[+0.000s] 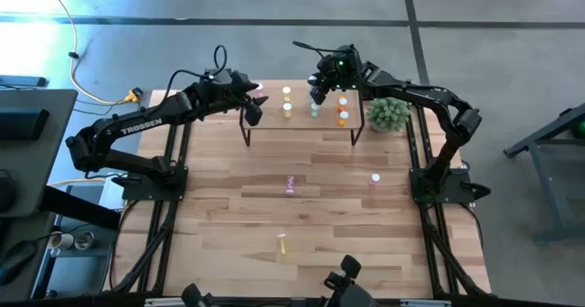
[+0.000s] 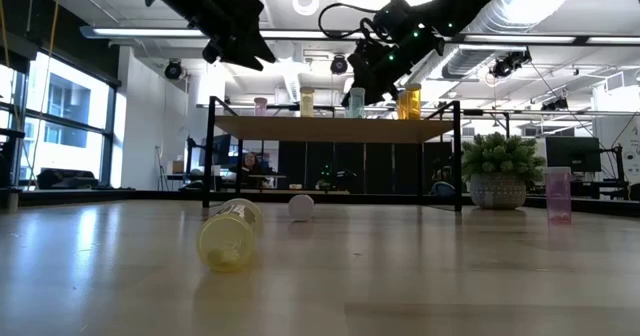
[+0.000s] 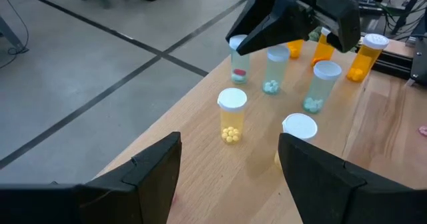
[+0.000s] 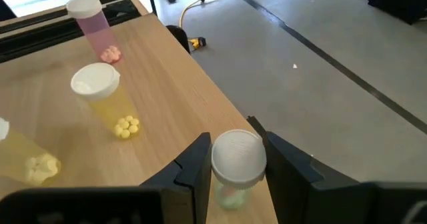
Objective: Pick and place medicine bottles onto shelf by color
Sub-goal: Put the blue pill bottle aligned with the other blue pill bottles on the shelf
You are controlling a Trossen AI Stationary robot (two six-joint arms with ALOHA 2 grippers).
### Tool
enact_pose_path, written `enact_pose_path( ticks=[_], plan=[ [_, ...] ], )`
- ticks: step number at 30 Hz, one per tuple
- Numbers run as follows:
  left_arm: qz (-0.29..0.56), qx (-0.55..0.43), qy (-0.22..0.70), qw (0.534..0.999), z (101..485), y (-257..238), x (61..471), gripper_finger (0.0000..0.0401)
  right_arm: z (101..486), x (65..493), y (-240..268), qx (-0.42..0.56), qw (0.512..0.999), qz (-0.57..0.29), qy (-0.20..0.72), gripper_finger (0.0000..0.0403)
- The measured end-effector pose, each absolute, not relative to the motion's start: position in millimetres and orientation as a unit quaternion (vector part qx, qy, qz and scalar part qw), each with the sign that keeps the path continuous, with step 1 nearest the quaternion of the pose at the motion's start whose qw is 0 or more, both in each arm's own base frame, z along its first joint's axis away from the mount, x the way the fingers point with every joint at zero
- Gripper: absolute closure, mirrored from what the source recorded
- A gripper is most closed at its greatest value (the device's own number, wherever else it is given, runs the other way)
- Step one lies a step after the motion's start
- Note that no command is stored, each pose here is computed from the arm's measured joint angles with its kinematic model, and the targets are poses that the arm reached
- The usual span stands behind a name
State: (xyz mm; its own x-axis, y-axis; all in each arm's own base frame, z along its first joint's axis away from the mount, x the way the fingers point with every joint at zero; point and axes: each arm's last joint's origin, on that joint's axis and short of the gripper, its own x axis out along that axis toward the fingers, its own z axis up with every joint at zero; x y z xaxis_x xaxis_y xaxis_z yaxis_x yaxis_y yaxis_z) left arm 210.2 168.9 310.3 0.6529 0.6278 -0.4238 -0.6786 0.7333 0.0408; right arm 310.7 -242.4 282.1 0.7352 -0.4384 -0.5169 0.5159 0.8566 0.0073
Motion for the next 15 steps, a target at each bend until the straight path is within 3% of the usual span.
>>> enact_pose_path(
  ticks=[15],
  plan=[
    [0.357,-0.049,0.214,0.908,310.2,168.8,210.2,0.0162,281.4,310.3,-242.3,0.073,0.928,-0.256,0.262,0.0299]
  ],
)
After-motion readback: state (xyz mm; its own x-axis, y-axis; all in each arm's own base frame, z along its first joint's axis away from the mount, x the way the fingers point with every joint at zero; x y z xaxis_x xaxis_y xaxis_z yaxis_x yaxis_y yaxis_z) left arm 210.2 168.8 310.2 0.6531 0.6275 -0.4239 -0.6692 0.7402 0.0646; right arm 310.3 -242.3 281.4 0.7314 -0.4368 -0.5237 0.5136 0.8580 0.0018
